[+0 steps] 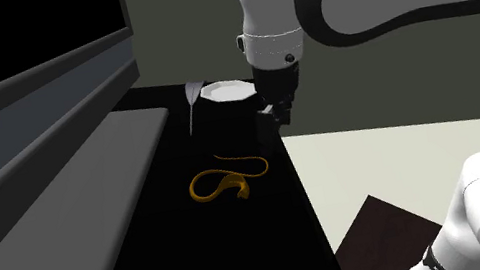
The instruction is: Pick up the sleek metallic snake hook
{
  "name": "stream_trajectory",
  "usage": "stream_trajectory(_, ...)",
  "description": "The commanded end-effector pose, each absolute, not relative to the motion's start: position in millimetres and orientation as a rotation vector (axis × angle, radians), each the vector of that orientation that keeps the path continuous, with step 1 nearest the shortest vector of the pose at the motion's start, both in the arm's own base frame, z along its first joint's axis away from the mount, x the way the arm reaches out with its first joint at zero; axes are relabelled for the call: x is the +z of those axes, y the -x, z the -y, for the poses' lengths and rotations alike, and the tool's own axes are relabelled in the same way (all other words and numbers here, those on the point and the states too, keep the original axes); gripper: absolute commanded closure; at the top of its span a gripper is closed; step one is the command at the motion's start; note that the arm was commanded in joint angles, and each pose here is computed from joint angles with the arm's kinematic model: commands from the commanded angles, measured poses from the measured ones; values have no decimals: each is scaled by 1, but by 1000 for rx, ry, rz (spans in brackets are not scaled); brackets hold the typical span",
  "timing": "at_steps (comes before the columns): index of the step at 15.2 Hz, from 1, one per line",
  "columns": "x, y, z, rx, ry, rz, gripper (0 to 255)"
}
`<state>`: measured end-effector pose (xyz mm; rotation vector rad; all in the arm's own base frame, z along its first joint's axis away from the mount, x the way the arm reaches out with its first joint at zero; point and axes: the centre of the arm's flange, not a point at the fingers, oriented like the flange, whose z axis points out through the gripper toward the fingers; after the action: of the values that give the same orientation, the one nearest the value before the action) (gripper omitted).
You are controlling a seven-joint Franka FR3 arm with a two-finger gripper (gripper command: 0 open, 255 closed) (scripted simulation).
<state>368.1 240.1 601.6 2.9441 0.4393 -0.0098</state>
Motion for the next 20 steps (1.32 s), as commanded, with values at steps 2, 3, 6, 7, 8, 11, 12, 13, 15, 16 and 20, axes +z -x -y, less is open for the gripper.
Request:
stream_trajectory(2, 604, -372, -280, -17, -2930, -476, 0)
stream_trajectory(3, 604, -374, -294, -19, -2924, -488, 0)
stream_trajectory(6, 605, -378, -335, -25, -2908, -524, 0)
stream_trajectory(7, 605, -379, -348, -27, -2903, -537, 0)
stream_trajectory(8, 605, -380, -361, -29, -2898, -548, 0)
stream_trajectory(11, 590, -380, -361, -29, -2898, -548, 0)
stream_trajectory(12, 584, -380, -361, -29, -2898, -548, 0)
stream_trajectory(13, 579, -380, -361, -29, -2898, -548, 0)
stream_trajectory(15, 569, -380, -361, -29, -2898, -548, 0)
stream_trajectory(16, 565, -380, -361, -29, -2898, -548, 0)
stream_trajectory(20, 565, -380, -362, -29, -2898, -548, 255)
